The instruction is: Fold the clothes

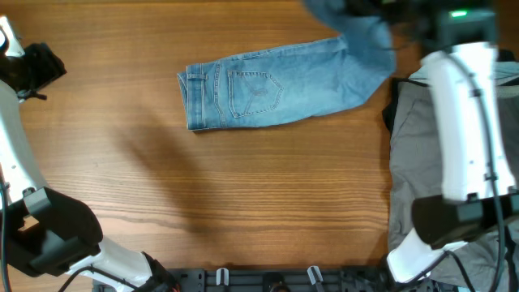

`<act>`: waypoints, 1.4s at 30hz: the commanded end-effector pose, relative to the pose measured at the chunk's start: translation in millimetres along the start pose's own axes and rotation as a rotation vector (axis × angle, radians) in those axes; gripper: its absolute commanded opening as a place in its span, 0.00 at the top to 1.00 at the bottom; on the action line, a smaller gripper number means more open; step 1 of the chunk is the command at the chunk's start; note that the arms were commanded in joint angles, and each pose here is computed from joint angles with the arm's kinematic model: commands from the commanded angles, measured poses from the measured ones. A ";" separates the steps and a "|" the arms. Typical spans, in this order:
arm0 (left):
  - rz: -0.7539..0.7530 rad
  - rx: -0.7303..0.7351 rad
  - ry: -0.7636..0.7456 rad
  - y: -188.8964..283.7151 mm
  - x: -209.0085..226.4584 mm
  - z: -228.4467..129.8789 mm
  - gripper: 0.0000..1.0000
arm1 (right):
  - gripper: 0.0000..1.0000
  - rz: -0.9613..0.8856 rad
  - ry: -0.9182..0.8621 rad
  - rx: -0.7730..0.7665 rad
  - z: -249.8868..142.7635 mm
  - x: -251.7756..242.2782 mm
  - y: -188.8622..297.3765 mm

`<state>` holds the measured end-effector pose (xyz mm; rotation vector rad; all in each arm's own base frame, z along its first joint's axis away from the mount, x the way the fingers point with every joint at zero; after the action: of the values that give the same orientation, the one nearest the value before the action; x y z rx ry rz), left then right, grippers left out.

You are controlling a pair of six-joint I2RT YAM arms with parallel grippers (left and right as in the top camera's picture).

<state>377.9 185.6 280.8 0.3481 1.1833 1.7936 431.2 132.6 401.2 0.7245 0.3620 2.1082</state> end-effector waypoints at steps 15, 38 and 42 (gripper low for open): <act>-0.001 0.029 -0.009 8.4 -3.7 -8.3 0.36 | 0.96 -0.929 -0.022 0.061 -13.1 -137.8 51.3; -0.004 0.037 -0.015 8.0 -7.0 -10.3 0.35 | 0.96 -0.254 -0.456 -0.012 -24.0 -172.4 93.9; -0.014 0.042 -0.033 6.8 -15.5 -12.4 0.35 | 0.96 -0.118 -0.299 0.043 -12.4 -91.2 26.2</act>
<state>373.4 176.8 276.2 0.3842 1.2308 1.7666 446.4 -39.9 361.1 1.0082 0.2393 1.6366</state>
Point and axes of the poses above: each gripper's point midway between its finger pads, its own y axis back along the fingers, its own x axis along the line the jaws close on, z = x × y, the point moved 7 cm from there along y, back along the fingers, and after that the axes turned 5 degrees about y, right-handed, at the moved point
